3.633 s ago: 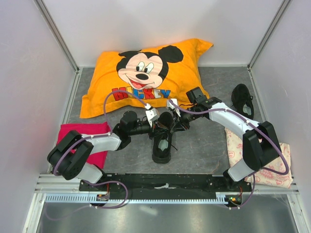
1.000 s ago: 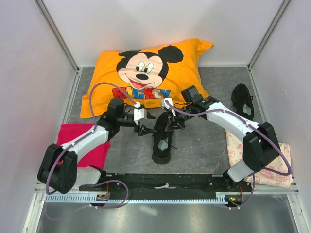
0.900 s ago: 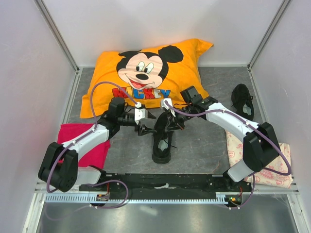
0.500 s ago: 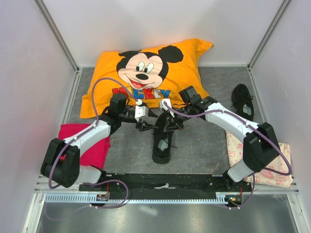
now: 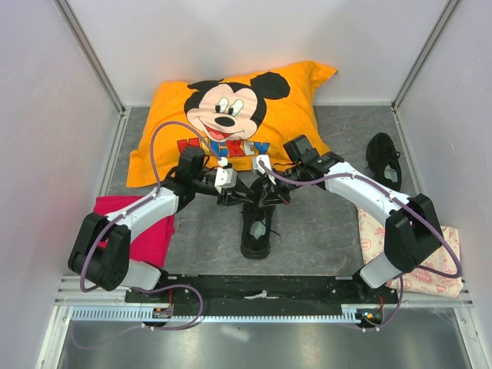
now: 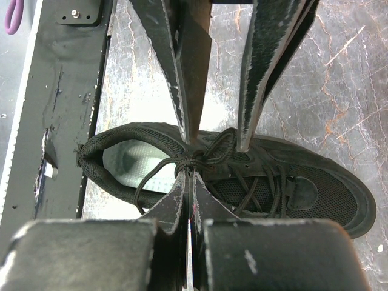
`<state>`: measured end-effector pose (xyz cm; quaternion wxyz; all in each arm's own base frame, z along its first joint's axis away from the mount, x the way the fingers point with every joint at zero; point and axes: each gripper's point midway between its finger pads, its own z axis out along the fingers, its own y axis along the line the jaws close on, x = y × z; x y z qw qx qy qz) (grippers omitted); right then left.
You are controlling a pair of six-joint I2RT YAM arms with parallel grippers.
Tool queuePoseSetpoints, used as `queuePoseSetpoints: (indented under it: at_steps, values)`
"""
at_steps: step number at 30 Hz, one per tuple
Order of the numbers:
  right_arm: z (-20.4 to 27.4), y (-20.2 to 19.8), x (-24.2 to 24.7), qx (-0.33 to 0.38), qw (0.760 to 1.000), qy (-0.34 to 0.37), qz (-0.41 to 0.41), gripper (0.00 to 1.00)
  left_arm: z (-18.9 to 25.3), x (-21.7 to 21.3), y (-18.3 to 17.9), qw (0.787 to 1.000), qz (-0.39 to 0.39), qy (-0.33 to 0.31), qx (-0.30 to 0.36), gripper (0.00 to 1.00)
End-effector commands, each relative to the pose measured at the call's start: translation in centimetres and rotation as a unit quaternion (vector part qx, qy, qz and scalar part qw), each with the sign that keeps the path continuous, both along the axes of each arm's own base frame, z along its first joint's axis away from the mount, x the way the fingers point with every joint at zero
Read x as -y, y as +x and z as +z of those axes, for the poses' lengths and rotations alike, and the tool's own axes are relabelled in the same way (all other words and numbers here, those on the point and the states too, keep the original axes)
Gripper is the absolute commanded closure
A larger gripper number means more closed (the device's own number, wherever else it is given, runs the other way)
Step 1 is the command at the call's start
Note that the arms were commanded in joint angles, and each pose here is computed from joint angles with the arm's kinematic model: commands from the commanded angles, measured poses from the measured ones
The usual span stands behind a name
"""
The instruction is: Tie the shoes
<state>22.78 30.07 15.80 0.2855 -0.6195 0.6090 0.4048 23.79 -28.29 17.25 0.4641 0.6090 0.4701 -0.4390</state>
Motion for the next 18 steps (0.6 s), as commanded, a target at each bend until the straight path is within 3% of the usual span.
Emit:
queuePoseSetpoints:
  at_steps: [1,7,10,18]
  values:
    - [1.9,0.5,-0.8,0.029,0.999,0.020,0.010,1.00,1.4,0.7,0.3,1.000,-0.013,-0.016,0.007,0.66]
    - [1.9,0.5,-0.3,0.033,0.999,0.014,0.002,1.00,0.6,0.5,0.4,1.000,0.003,-0.006,-0.005,0.94]
    - [1.7,0.6,0.2,0.034,0.999,0.003,-0.010,1.00,0.1,0.0,0.4,1.000,0.019,0.002,-0.006,0.99]
    - [1.1,1.1,3.8,0.035,0.998,-0.033,-0.050,1.00,-1.2,-1.4,0.8,0.996,0.080,0.024,-0.011,0.98]
